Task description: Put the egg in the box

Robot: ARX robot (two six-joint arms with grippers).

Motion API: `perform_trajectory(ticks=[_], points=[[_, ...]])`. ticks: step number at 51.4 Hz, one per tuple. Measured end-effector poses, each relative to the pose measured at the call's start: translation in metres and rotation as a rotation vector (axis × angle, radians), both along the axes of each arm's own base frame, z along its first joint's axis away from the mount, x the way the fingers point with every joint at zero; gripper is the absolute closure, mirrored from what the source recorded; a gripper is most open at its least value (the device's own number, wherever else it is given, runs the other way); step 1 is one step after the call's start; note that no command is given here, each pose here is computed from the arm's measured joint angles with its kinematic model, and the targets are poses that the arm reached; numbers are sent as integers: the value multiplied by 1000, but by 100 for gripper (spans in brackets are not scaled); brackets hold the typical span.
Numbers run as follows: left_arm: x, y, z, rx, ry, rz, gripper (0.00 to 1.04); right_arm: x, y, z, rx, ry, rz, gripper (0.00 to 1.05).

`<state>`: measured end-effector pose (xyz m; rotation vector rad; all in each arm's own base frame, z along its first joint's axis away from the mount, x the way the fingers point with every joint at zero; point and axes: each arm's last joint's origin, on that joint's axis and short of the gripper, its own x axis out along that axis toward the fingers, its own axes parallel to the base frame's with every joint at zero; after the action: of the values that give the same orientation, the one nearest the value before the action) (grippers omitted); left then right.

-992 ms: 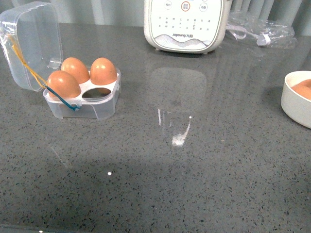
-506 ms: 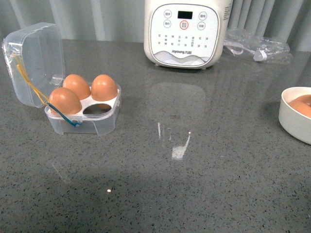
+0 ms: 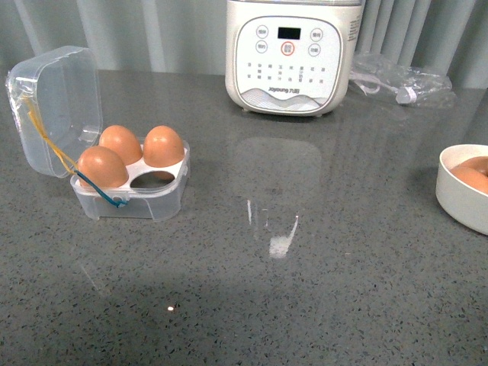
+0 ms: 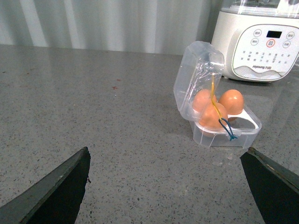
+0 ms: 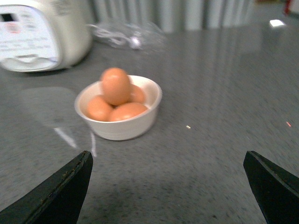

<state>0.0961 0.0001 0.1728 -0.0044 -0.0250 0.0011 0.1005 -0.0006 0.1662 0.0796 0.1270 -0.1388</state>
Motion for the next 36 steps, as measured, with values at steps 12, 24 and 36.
perform_trajectory(ticks=[12,24,36], points=[[0,0,0,0,0,0,7,37,1,12,52,68,64,7],[0,0,0,0,0,-1,7,72,-3,12,-182,122,194,7],[0,0,0,0,0,-1,7,99,-6,19,-242,117,216,7]])
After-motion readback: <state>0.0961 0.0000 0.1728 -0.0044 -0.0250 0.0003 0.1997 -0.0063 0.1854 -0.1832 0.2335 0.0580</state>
